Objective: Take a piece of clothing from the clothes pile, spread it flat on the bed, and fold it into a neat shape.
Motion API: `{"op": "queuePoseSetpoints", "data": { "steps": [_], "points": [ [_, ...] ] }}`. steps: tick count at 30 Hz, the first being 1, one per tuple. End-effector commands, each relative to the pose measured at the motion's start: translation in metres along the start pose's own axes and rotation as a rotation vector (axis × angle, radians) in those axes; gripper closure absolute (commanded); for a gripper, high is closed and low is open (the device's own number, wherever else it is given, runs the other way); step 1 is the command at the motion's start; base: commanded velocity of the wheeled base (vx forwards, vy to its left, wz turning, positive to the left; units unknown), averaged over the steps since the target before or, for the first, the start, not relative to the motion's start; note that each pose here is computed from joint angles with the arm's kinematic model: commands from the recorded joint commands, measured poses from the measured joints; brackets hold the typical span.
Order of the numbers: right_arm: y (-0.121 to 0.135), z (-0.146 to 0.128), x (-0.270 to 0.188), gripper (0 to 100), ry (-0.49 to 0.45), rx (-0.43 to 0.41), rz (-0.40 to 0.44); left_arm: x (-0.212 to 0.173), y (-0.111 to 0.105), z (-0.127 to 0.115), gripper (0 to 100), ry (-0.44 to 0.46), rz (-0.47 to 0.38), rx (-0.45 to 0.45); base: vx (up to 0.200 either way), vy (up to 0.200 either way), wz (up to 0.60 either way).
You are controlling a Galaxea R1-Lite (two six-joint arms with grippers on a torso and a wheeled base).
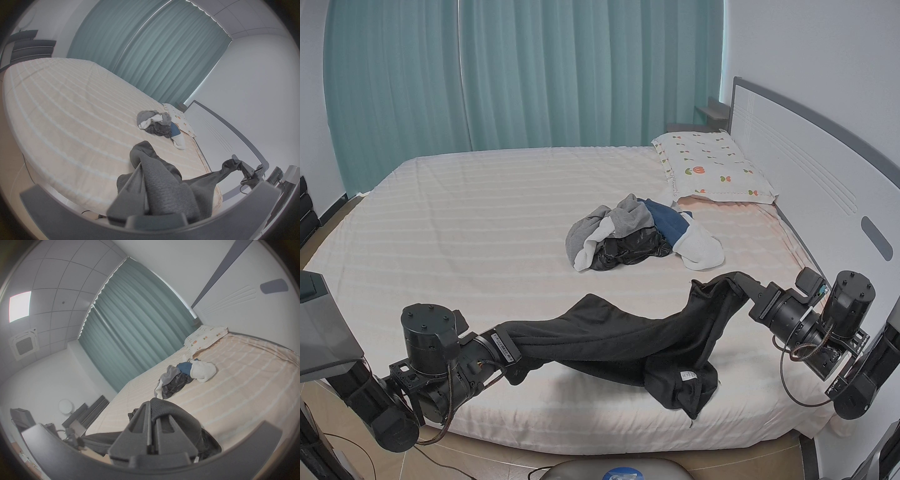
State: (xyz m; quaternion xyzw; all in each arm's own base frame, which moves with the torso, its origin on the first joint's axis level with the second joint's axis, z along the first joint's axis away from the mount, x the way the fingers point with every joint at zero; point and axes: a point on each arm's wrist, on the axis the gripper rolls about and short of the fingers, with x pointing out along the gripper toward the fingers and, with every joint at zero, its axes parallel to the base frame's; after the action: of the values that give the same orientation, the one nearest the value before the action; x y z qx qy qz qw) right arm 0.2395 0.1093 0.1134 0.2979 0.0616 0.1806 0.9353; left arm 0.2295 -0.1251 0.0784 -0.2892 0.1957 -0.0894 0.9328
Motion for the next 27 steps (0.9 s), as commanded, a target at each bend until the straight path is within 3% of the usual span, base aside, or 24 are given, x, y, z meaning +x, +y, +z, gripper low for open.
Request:
{"op": "queuePoseSetpoints", "data": {
  "steps": [1,13,27],
  "points": [
    [0.013,0.003,0.007,100,-0.072,-0.001,-0.007,-0.004,-0.005,0.004,100,-0.042,0.005,-0.002,0.000,0.200,0.00],
    [0.016,0.005,0.008,100,-0.124,-0.060,-0.056,-0.016,-0.014,0.017,100,-0.112,-0.026,-0.023,0.000,0.200,0.00],
    [0.025,0.011,0.005,100,-0.150,-0.036,-0.025,-0.025,-0.024,0.018,100,-0.147,-0.042,-0.044,0.000,0.200,0.00]
  ]
}}
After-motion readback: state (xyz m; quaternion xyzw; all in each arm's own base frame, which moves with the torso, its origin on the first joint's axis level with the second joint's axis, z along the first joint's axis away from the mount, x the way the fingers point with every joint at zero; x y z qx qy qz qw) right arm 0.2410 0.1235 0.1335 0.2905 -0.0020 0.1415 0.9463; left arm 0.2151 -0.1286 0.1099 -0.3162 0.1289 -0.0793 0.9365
